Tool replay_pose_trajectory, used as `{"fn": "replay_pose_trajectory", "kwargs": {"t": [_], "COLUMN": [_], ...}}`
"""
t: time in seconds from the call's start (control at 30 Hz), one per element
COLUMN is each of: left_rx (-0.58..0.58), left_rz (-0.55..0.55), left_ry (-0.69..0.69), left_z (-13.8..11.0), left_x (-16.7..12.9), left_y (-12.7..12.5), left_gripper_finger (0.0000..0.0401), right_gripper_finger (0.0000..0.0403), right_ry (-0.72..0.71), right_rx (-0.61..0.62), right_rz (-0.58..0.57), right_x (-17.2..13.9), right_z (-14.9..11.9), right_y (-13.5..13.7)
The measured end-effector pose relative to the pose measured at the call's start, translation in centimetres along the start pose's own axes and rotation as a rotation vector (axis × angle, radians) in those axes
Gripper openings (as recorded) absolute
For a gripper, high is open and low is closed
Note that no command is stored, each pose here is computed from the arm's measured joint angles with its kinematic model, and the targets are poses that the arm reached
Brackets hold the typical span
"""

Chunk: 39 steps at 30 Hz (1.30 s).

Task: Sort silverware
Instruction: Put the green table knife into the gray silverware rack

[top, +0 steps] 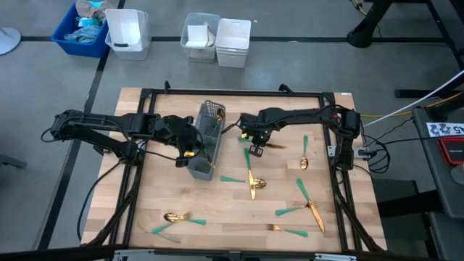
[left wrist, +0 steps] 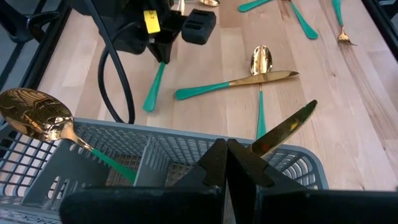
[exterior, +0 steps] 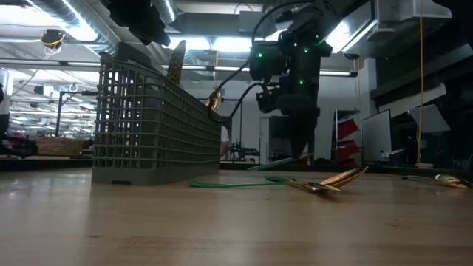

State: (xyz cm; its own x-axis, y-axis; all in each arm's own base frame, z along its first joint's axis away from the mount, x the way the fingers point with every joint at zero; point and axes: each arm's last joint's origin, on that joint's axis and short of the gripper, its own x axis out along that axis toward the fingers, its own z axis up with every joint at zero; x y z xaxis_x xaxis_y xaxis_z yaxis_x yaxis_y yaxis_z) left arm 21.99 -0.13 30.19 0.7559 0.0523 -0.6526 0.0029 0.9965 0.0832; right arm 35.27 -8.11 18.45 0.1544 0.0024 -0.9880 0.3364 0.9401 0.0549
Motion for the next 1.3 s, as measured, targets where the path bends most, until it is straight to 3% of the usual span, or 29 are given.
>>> {"fn": "replay_pose_trajectory", "kwargs": {"t": [0.33,0.57,0.97,1.3], "left_rx": [0.0,-0.003,-0.005,0.044], "left_rz": [0.0,0.0,-0.032,-0.063], "left_ry": [0.0,-0.007,-0.208,-0.177], "left_z": [0.0,0.1,2.8,2.7], "left_x": [0.0,0.0,4.1,6.2], "left_y": [0.0,0.0,-0.2,-0.5], "left_gripper_finger": [0.0004,0.0004,0.0004,0.0004], "right_gripper_finger": [0.0031,0.0032,0.0032,0.0033], "right_ry": [0.017,0.062,0.273,0.144], "right_rx": [-0.027,-0.026,-0.031,-0.084], "right_rz": [-0.018,-0.035,-0.08,-0.103], "right_x": [-2.7,-3.0,-3.5,-4.9], "right_z": [0.9,0.5,-1.7,-2.0], "right_y": [0.2,0.1,0.4,3.1]}}
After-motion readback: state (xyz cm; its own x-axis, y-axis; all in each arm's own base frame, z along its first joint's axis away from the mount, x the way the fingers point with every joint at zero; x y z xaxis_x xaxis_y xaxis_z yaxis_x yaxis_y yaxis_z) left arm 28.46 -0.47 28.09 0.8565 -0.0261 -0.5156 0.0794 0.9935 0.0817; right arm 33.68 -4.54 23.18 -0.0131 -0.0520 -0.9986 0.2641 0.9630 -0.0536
